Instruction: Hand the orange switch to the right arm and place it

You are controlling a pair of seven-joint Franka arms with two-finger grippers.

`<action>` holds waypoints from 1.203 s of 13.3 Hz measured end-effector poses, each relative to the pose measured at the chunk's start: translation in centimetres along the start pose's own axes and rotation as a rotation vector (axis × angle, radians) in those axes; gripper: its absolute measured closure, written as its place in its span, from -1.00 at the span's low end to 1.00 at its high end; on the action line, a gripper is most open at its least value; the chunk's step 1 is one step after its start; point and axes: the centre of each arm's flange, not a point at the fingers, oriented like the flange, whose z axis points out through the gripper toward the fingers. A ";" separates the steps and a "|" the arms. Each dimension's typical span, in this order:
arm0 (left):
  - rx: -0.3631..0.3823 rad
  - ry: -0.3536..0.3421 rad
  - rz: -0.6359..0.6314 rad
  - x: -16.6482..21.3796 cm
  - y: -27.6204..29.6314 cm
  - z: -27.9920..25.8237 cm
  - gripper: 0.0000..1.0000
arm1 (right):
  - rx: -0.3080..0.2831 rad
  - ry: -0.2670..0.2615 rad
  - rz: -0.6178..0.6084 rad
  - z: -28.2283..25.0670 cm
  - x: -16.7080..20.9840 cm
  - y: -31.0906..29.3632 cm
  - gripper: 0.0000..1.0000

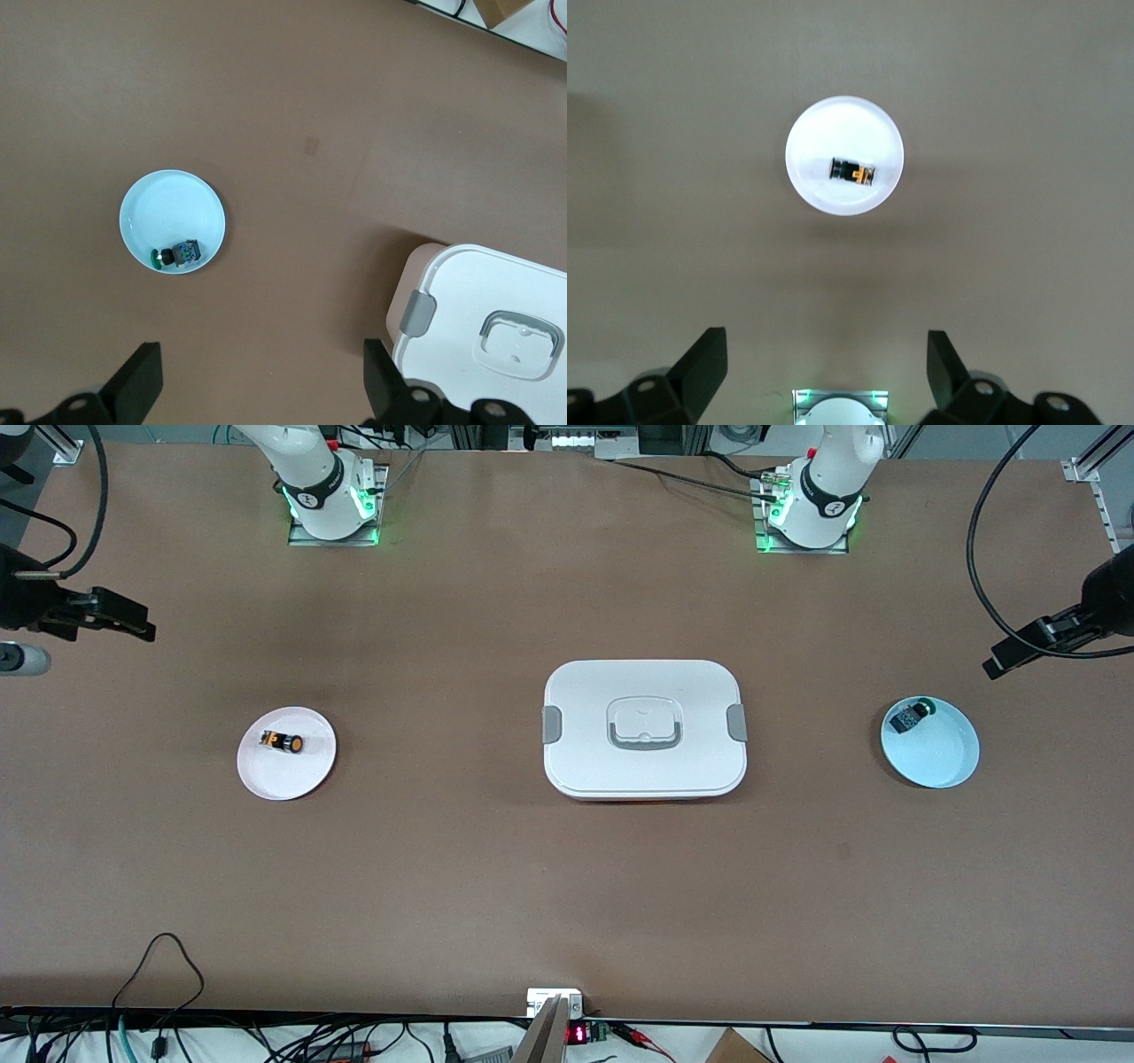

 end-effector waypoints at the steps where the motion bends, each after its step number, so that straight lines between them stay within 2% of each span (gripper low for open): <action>1: 0.002 -0.001 -0.001 0.6 0.1 0.1 -1.00 | 0.000 0.001 -0.001 0.3 -0.6 -0.1 -1.00; 8: 0.002 0.001 0.035 1.2 0.5 0.3 -1.00 | 0.001 0.083 0.000 -2.9 -3.9 0.0 -1.00; 12: -0.003 0.023 0.138 0.6 -0.2 0.9 -1.00 | 0.009 0.089 -0.002 -2.6 -3.5 -0.2 -1.00; 16: -0.004 0.038 0.165 -0.5 -2.4 1.3 -1.00 | 0.010 0.081 -0.003 -2.2 -3.1 -0.2 -1.00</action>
